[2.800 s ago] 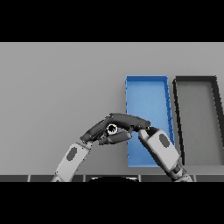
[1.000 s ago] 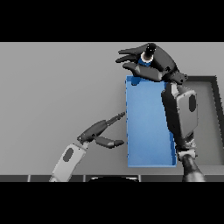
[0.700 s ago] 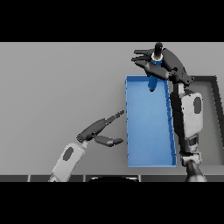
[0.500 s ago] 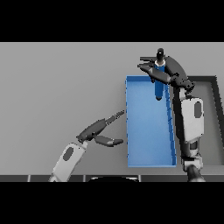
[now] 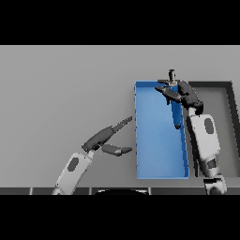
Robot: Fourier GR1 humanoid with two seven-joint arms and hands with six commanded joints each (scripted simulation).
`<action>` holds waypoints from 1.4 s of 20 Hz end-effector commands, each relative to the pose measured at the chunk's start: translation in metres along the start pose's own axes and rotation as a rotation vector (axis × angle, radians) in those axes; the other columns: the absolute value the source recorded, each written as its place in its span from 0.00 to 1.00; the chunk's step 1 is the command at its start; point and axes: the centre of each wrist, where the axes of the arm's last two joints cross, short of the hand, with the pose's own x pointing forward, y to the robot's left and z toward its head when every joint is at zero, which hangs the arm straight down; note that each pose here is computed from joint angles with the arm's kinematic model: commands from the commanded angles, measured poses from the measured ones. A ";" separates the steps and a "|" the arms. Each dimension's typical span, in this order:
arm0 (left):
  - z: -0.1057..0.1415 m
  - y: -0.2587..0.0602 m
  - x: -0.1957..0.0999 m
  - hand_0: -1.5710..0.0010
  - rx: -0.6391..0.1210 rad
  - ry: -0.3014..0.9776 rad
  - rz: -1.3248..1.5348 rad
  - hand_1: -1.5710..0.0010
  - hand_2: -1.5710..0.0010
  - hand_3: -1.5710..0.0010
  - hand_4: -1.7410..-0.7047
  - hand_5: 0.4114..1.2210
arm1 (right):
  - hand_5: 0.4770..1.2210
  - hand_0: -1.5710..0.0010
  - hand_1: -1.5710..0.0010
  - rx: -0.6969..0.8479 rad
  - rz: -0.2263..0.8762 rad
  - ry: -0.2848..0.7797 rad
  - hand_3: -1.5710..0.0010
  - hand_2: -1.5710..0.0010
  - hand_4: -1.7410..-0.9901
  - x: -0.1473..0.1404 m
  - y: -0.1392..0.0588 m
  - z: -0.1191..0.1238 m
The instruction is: Pick up the blue pipe and place it into the blue bin.
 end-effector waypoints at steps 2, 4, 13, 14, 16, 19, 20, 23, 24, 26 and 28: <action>0.001 0.002 0.003 1.00 0.002 -0.014 -0.006 1.00 1.00 1.00 0.79 0.09 | 1.00 0.00 0.00 -0.001 -0.029 0.082 0.49 0.00 0.17 -0.018 0.001 -0.002; 0.001 -0.002 0.001 1.00 0.000 -0.006 -0.007 1.00 1.00 1.00 0.79 0.09 | 1.00 0.00 0.00 -0.010 -0.051 0.147 0.67 0.00 0.11 -0.022 0.005 -0.008; 0.003 -0.001 -0.001 1.00 -0.002 -0.016 0.001 1.00 1.00 1.00 0.79 0.10 | 0.72 0.77 0.79 0.000 0.135 0.298 0.94 0.79 0.62 -0.013 0.010 0.003; 0.002 -0.003 -0.001 1.00 0.000 -0.016 0.000 1.00 1.00 1.00 0.79 0.10 | 0.65 0.82 0.83 0.010 0.221 0.304 0.95 0.84 0.65 -0.014 0.012 0.005; 0.002 0.000 0.000 1.00 0.002 -0.009 -0.002 1.00 1.00 1.00 0.79 0.10 | 0.53 0.88 0.89 0.036 0.288 0.310 0.97 0.89 0.69 -0.010 0.014 0.004; 0.002 -0.004 0.000 1.00 -0.002 -0.021 0.002 1.00 1.00 1.00 0.78 0.11 | 0.42 0.94 0.94 0.073 0.354 0.335 0.98 0.95 0.75 -0.012 0.014 0.005; 0.002 -0.003 0.000 1.00 -0.002 -0.015 0.002 1.00 1.00 1.00 0.78 0.10 | 0.40 0.95 0.96 0.074 0.361 0.339 0.99 0.96 0.77 -0.012 0.014 0.005; 0.001 -0.005 0.001 1.00 0.003 -0.010 0.002 1.00 1.00 1.00 0.78 0.11 | 0.35 0.98 0.98 0.088 0.385 0.350 0.99 0.98 0.84 -0.015 0.015 0.005; 0.003 -0.003 -0.001 1.00 0.001 -0.005 0.004 1.00 1.00 1.00 0.78 0.11 | 0.33 0.98 0.98 0.093 0.397 0.343 0.99 0.98 0.86 -0.016 0.015 0.005; 0.002 -0.003 0.002 1.00 -0.003 -0.017 0.004 1.00 1.00 1.00 0.78 0.10 | 0.32 0.99 0.99 0.105 0.435 0.335 1.00 0.99 0.87 -0.014 0.015 0.003; 0.003 -0.006 0.004 1.00 0.001 -0.017 0.001 1.00 1.00 1.00 0.78 0.10 | 0.32 0.99 0.99 0.120 0.449 0.336 1.00 0.99 0.87 -0.013 0.014 0.004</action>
